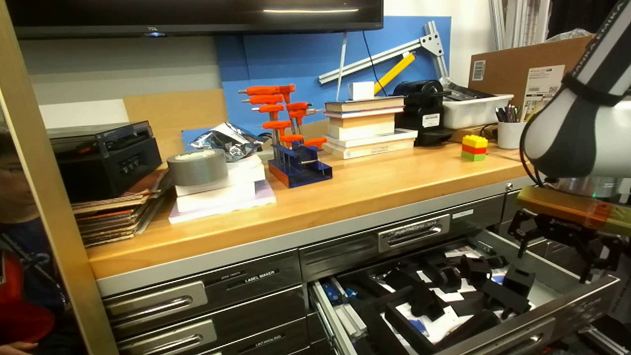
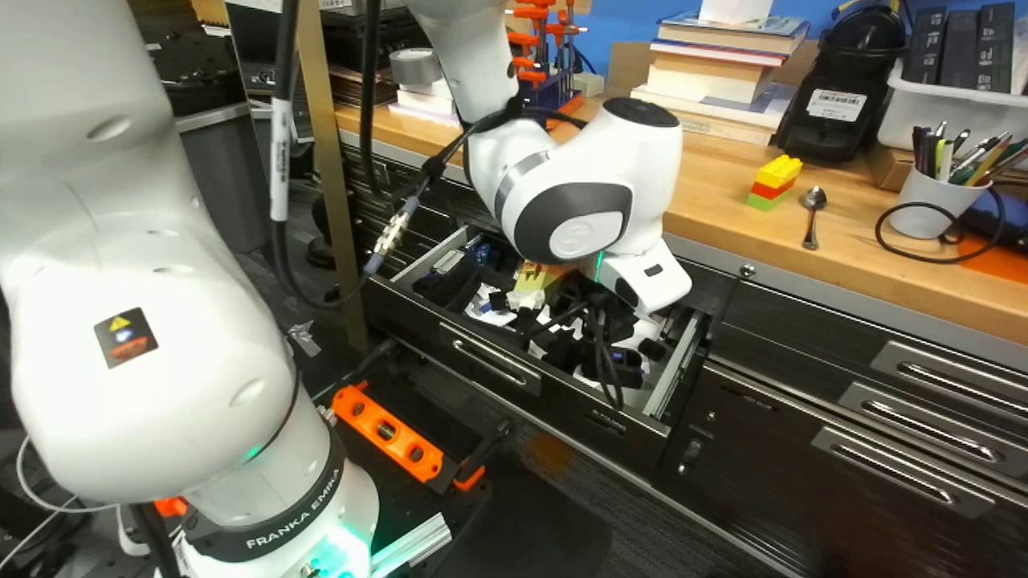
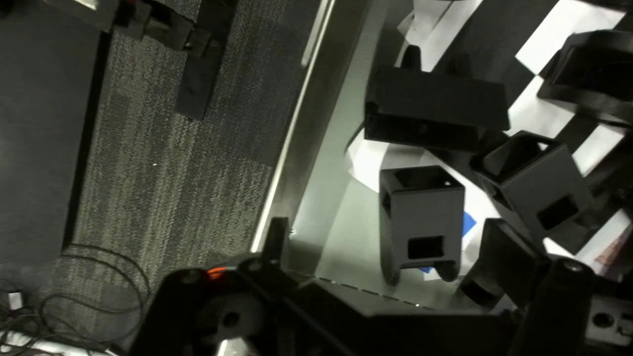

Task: Put the black objects in the drawer and close it

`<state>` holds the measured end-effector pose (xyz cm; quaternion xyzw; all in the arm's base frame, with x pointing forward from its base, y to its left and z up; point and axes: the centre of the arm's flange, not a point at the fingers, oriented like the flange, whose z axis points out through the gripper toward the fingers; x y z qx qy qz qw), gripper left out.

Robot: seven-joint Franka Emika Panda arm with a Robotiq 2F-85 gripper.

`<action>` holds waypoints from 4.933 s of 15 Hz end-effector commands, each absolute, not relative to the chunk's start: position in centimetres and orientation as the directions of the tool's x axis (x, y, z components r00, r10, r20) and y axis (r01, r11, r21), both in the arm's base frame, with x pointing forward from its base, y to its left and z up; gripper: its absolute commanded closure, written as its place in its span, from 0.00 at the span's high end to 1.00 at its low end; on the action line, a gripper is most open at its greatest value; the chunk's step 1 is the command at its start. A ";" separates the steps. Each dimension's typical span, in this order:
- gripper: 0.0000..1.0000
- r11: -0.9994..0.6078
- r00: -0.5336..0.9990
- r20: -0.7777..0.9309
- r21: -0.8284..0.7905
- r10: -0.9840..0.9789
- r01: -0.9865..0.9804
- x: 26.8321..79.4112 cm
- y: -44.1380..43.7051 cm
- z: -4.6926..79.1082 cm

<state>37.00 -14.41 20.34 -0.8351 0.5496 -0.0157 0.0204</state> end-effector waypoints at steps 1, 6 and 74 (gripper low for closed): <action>1.00 -0.275 0.277 0.092 0.032 -0.957 -0.961 35.3 -12.7 20.5; 1.00 -0.243 0.253 0.098 0.098 -0.963 -0.965 35.9 -12.8 19.3; 1.00 -0.282 0.294 -0.025 -0.225 -0.955 -0.933 35.0 -11.9 17.5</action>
